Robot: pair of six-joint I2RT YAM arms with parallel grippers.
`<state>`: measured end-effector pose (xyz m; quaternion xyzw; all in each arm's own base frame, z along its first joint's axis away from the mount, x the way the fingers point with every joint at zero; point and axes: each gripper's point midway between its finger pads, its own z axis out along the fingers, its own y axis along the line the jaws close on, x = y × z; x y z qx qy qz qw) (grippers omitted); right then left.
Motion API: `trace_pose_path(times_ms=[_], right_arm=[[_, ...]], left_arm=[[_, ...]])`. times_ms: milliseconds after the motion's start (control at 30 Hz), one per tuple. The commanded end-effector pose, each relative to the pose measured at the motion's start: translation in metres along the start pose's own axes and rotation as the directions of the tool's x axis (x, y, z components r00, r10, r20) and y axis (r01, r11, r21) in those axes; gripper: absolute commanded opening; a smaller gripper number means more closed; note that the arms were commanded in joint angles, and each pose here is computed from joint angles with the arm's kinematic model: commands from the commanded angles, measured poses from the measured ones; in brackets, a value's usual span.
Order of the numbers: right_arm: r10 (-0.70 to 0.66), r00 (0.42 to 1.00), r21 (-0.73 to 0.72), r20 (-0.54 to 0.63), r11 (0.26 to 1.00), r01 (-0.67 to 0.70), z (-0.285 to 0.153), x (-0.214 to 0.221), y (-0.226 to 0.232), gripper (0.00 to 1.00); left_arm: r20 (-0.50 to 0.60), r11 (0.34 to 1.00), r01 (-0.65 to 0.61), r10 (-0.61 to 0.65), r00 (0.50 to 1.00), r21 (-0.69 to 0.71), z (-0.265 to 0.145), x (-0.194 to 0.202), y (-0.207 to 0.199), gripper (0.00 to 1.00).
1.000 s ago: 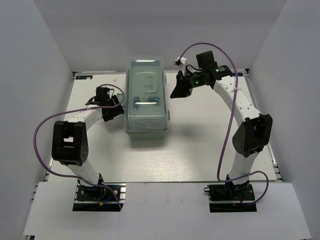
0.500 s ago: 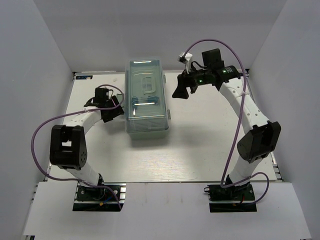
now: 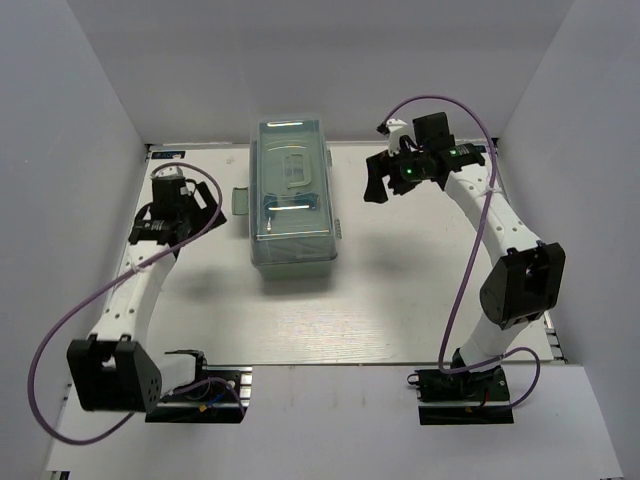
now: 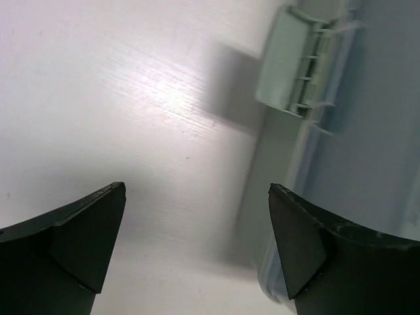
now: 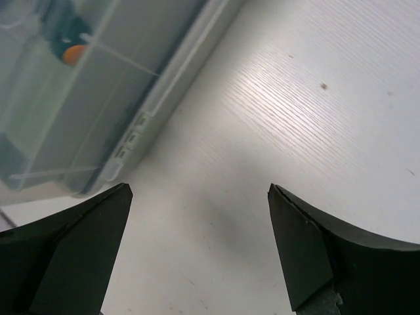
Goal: Sort the tools into containers
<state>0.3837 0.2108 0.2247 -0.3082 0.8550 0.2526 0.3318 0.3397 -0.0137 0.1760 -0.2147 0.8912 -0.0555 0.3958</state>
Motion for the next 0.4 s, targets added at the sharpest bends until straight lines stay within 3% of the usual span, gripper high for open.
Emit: trace_pose_path(times_ms=[0,100,367], right_arm=[[0.068,0.998,0.203,-0.001,0.977,-0.066,-0.013,0.002,-0.028,0.9],[0.107,0.994,0.314,-0.013,0.944,-0.097,-0.019,0.01,-0.045,0.9],[0.108,0.994,0.409,0.01,0.907,-0.102,-0.036,0.03,-0.052,0.9]], left_arm=[[0.134,0.977,-0.131,0.109,0.985,0.171,-0.042,-0.029,-0.03,1.0],[0.238,0.921,-0.223,0.15,0.96,0.319,-0.068,-0.048,-0.061,1.0],[0.315,0.826,-0.289,0.143,0.938,0.484,-0.089,-0.064,-0.099,1.0]])
